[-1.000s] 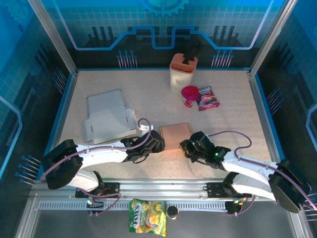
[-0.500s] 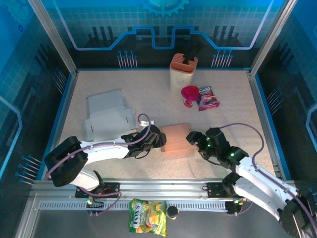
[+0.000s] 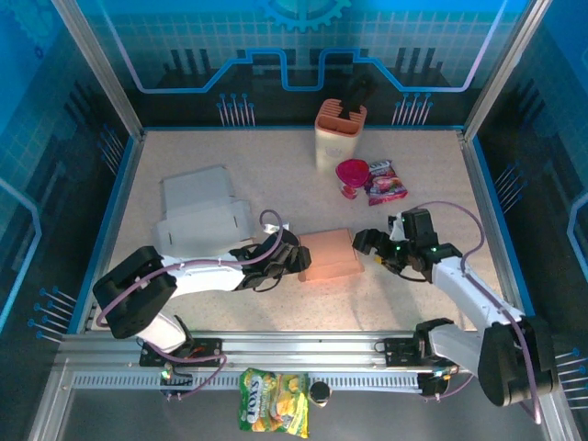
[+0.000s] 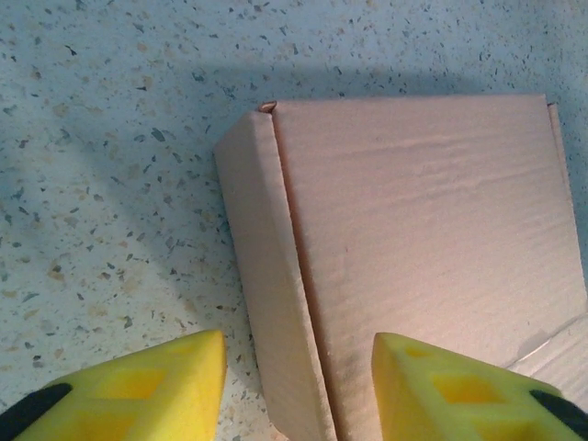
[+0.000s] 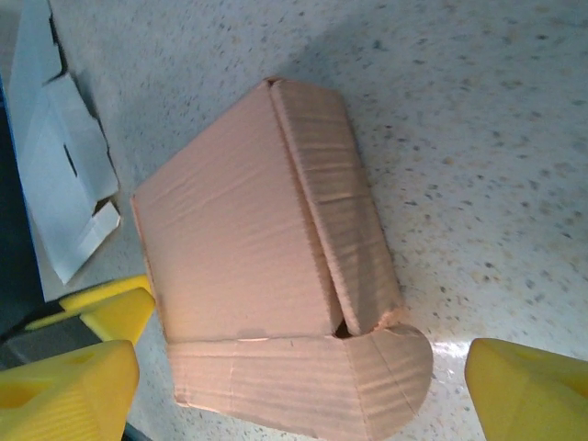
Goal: Fold the paper box
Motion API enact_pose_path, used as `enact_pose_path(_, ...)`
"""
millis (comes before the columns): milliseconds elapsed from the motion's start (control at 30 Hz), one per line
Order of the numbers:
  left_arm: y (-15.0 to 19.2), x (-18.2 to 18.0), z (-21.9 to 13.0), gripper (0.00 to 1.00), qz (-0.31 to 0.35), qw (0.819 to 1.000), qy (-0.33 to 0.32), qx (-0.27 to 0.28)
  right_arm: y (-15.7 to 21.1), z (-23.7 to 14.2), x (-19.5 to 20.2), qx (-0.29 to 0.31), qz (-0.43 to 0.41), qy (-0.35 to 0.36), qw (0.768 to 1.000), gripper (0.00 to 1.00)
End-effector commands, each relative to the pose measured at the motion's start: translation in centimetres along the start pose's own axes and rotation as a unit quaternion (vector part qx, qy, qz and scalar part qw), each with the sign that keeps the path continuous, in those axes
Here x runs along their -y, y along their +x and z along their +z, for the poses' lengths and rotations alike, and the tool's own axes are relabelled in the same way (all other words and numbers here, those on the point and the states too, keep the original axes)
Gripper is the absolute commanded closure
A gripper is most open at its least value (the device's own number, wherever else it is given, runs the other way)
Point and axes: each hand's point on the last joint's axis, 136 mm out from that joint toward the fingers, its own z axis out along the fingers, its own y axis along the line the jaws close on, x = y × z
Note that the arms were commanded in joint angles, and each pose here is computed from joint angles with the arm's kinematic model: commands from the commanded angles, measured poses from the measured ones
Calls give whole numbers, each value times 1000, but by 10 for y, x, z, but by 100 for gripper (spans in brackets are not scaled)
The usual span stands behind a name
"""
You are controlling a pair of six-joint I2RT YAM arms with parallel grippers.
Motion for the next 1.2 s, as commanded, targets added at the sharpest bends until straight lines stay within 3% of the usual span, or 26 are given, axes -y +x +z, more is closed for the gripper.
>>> enact_pose_path(0, 2, -4, 6, 56, -2, 1000, 5, -5, -9, 5, -12, -12, -50, -28, 998, 8)
enact_pose_path(300, 4, -15, 8, 66, -16, 1000, 5, 12, -13, 34, -10, -46, -69, -55, 995, 7)
enact_pose_path(733, 7, -42, 6, 85, -38, 999, -3, 26, -1, 47, -25, -82, -97, -110, 986, 4)
enact_pose_path(1000, 12, -55, 9, 87, -51, 998, -7, 20, 13, 56, -47, -106, -102, -155, 977, 5)
enact_pose_path(1167, 12, -55, 10, 88, -49, 999, -8, 19, 13, 56, -58, -101, -102, -162, 976, 13)
